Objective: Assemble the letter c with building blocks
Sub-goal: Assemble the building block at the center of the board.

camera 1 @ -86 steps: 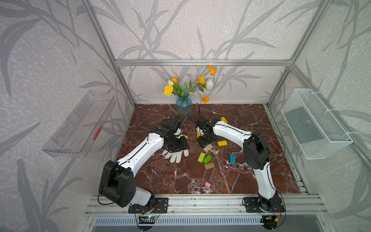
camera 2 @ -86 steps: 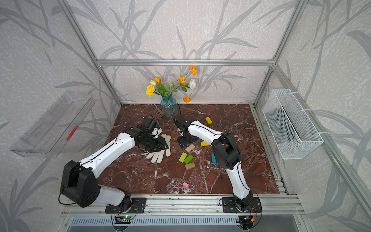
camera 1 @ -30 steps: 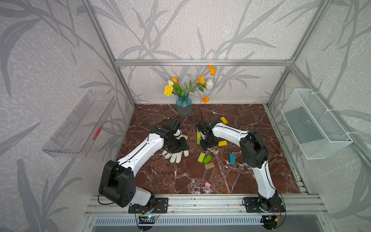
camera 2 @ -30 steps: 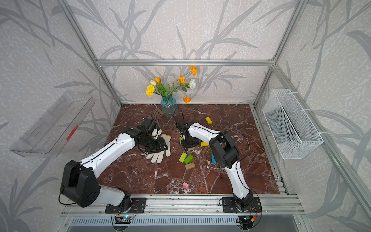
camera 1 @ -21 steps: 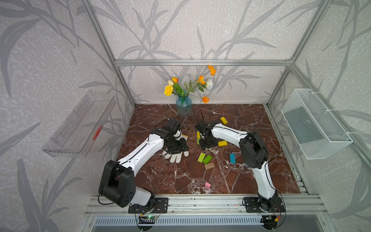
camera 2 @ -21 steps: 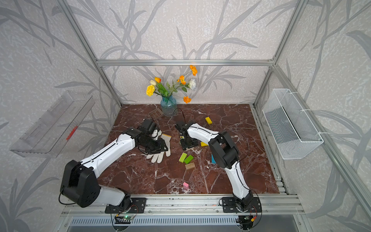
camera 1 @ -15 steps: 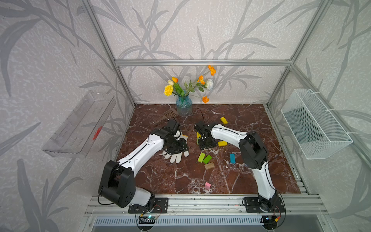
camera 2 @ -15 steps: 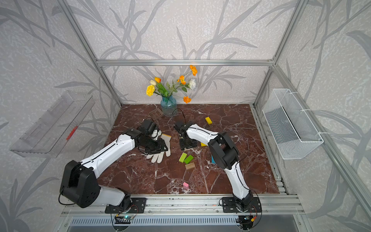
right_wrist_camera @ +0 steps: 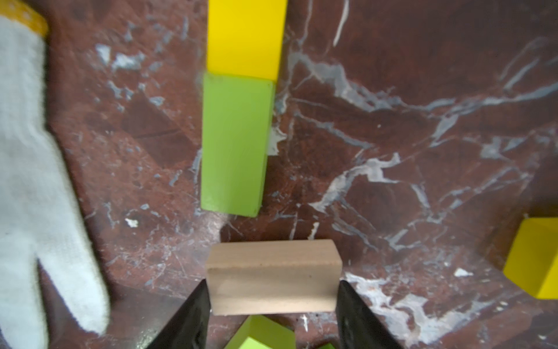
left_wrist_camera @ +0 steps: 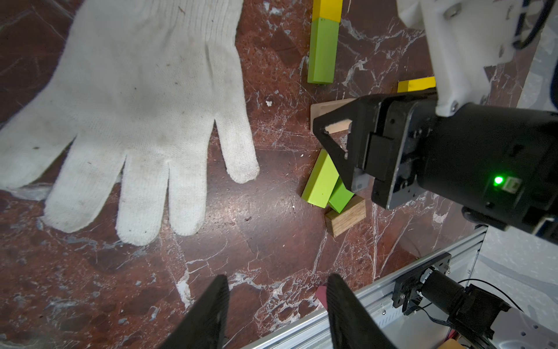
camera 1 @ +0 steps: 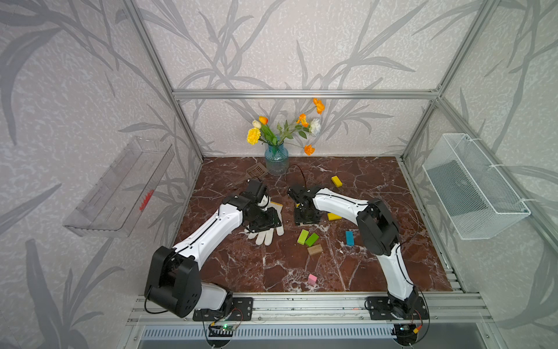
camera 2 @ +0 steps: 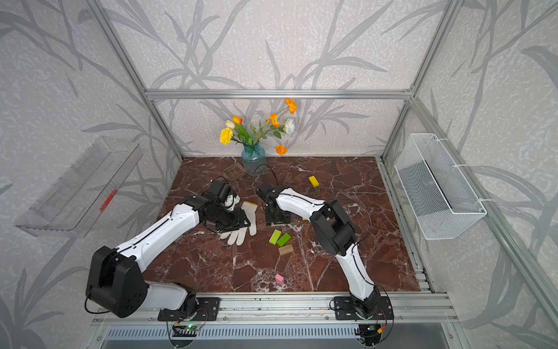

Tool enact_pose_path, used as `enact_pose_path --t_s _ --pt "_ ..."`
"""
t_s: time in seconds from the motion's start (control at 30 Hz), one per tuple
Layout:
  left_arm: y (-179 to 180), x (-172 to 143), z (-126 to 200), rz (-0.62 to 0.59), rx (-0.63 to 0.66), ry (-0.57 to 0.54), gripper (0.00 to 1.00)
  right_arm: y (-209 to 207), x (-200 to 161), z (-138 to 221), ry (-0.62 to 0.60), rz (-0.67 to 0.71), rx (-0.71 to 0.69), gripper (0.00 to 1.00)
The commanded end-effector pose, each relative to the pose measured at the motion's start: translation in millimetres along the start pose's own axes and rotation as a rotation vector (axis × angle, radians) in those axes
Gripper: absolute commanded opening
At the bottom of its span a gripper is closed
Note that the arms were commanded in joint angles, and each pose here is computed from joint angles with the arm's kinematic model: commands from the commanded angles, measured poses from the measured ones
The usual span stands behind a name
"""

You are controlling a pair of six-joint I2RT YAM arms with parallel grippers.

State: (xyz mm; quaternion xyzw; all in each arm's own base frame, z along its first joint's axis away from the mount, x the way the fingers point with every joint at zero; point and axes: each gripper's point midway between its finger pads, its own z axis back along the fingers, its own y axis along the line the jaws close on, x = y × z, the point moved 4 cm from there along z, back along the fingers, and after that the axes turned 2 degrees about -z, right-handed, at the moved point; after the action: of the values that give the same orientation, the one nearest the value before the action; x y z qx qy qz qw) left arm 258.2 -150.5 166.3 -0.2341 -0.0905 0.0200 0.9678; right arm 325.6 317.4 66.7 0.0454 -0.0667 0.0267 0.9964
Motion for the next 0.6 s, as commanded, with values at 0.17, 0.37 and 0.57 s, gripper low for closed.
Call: enact_pose_path --t_s 0.17,0.37,0.57 --pt "1.8 -2.6 5.6 -0.013 -0.016 -0.005 0.53 1.8 0.2 -10.1 0.016 -0.032 -0.028 0.59" --pt "4.0 -3.1 4.4 -0.010 -0.014 0.000 0.53 2.0 1.3 -13.1 0.018 -0.036 -0.031 0.60" --pt "4.5 -3.5 3.7 -0.006 -0.014 0.002 0.53 1.7 3.4 -14.0 0.020 -0.040 -0.037 0.61"
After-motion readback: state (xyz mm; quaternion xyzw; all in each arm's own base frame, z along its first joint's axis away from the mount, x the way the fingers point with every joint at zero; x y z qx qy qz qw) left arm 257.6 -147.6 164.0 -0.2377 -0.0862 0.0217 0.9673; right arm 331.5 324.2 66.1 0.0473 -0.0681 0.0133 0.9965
